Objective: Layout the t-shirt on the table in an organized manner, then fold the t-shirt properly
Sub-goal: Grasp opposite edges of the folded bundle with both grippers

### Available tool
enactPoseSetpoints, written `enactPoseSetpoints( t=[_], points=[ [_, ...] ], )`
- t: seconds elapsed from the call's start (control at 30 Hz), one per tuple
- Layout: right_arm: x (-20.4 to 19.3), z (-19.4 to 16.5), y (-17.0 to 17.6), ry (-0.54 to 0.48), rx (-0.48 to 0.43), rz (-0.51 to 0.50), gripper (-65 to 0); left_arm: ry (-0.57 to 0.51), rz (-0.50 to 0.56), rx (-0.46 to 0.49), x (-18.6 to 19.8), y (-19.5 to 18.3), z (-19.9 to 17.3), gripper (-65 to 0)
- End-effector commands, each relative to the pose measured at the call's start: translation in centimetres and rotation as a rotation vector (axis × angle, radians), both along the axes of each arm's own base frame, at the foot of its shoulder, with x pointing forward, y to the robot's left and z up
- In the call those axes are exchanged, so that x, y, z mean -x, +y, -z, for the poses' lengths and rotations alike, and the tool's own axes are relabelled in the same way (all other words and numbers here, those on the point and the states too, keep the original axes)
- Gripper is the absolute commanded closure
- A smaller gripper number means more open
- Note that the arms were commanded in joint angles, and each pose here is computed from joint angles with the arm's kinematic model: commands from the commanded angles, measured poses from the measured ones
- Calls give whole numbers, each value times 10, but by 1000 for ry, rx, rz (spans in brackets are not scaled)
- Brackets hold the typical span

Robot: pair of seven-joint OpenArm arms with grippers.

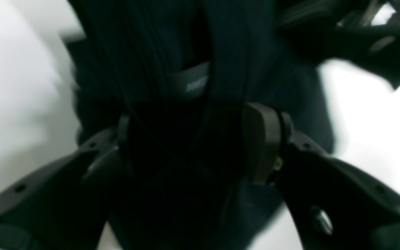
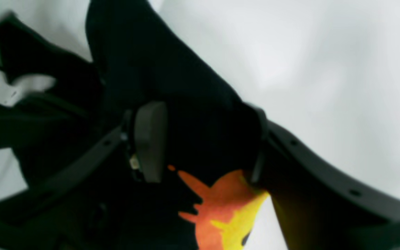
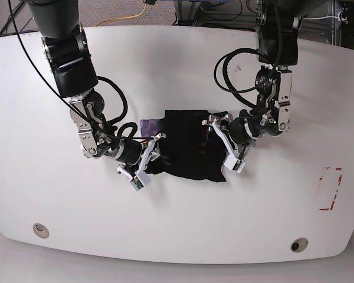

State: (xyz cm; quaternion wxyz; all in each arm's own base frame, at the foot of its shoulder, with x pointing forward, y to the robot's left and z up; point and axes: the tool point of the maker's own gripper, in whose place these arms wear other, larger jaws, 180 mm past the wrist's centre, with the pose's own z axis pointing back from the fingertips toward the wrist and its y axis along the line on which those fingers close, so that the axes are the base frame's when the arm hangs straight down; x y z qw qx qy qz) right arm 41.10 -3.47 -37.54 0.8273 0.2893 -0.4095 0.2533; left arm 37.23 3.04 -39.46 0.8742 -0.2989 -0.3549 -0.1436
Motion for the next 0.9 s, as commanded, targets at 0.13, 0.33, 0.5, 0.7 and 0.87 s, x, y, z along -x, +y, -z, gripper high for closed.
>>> enactPoseSetpoints(
  t=[0.13,0.33,0.5,0.7,0.87],
  points=[
    [-4,2,-18,-23,-39,51,-300,55,-58,-58,-11,39,33,-372],
    [16,22,-35,17,-19,71,-298,98,-66,-110,-12,64,49,-372],
    [37,25,-40,16,-26,78,-296,92,-39,-137,-12,65,49,-372],
    [61,17,-44,15,-18,106,-238,46,-5,-141,-26,53,32,-372],
    [70,-15,-40,-44,-4,93,-235,-55,79,-174,-34,32,-5,-372]
  ],
)
